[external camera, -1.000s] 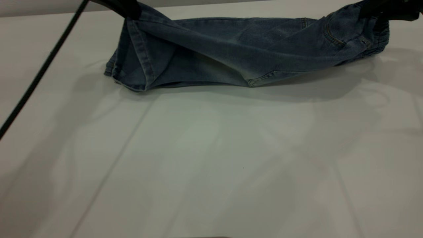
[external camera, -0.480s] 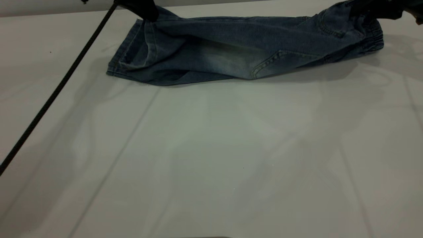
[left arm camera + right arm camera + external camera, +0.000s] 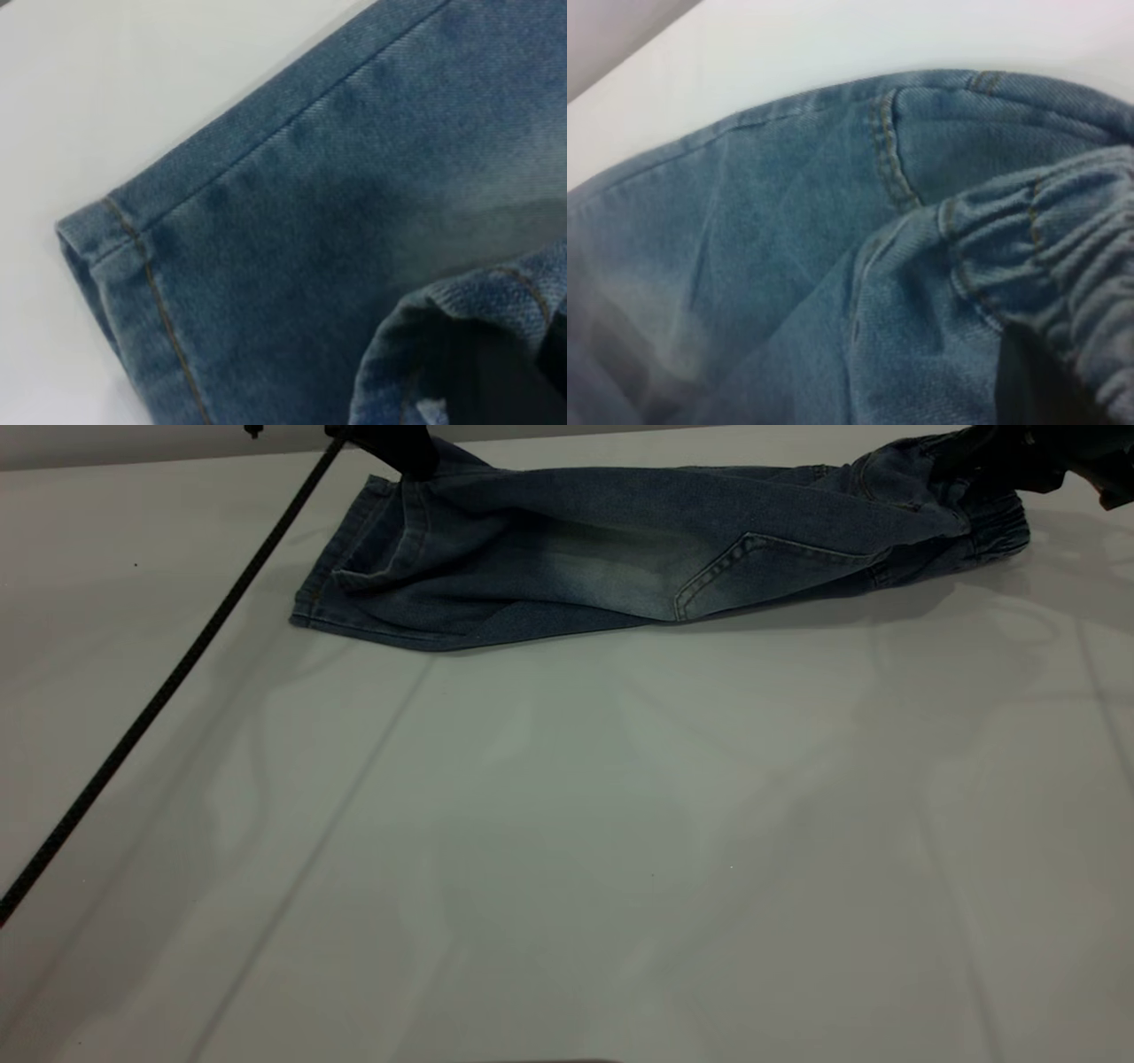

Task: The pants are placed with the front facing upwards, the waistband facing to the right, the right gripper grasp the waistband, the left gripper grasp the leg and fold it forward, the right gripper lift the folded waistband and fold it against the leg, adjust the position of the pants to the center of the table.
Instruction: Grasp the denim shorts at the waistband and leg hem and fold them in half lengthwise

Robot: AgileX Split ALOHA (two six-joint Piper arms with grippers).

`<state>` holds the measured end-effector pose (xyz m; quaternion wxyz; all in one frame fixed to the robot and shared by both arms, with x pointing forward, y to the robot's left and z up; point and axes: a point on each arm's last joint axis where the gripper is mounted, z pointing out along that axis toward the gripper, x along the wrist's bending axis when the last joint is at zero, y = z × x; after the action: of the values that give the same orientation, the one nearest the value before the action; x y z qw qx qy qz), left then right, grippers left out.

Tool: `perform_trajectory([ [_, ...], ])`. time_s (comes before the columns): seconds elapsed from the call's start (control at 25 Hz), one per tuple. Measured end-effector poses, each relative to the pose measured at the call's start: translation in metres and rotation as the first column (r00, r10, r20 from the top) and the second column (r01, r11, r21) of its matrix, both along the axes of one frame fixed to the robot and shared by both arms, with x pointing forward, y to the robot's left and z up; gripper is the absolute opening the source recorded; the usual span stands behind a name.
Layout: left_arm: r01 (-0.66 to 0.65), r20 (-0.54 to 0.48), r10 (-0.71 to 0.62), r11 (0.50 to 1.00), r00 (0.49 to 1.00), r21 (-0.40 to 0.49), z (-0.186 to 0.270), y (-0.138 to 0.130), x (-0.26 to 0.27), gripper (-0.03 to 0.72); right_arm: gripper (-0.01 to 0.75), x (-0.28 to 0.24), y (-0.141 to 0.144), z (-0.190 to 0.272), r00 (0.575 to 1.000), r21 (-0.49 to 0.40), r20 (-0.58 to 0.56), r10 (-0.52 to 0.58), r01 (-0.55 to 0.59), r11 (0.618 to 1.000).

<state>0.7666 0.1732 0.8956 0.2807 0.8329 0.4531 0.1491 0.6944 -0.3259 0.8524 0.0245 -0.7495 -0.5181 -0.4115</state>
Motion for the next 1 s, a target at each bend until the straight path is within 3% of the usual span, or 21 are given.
perform_trajectory([
  [0.12,0.001,0.031,-0.002,1.000,1.000,0.024,-0.001,0.002,0.002,0.052,0.072,0.000,-0.001,0.000,1.000,-0.006,0.002,-0.003,0.003,1.000],
  [0.24,0.000,0.045,-0.002,0.999,0.999,0.032,0.000,0.002,0.003,0.055,0.156,0.001,-0.001,0.000,1.000,-0.011,0.006,0.001,-0.001,1.000],
  [0.36,0.002,0.048,-0.003,0.999,0.999,0.033,0.000,0.002,0.004,0.057,0.320,0.001,0.000,0.001,1.000,-0.005,0.008,0.008,-0.008,1.000],
  [0.48,0.005,0.053,-0.007,0.999,0.999,0.038,0.000,0.002,0.004,0.068,0.533,0.001,0.002,0.004,0.999,0.017,0.016,0.031,-0.031,0.999],
  [0.6,0.020,0.074,-0.024,0.998,0.997,0.051,0.001,0.003,0.005,0.107,0.661,0.003,0.004,0.009,0.998,0.032,0.029,0.055,-0.056,0.998],
  [0.72,0.024,0.099,-0.030,0.998,0.995,0.059,0.002,0.003,0.007,0.199,0.676,0.002,0.004,0.016,0.996,0.021,0.033,0.080,-0.081,0.996],
  [1.0,0.027,0.143,-0.039,0.996,0.989,0.083,0.008,0.004,0.011,0.493,0.662,-0.010,-0.012,0.031,0.991,0.044,-0.030,0.133,-0.131,0.990],
])
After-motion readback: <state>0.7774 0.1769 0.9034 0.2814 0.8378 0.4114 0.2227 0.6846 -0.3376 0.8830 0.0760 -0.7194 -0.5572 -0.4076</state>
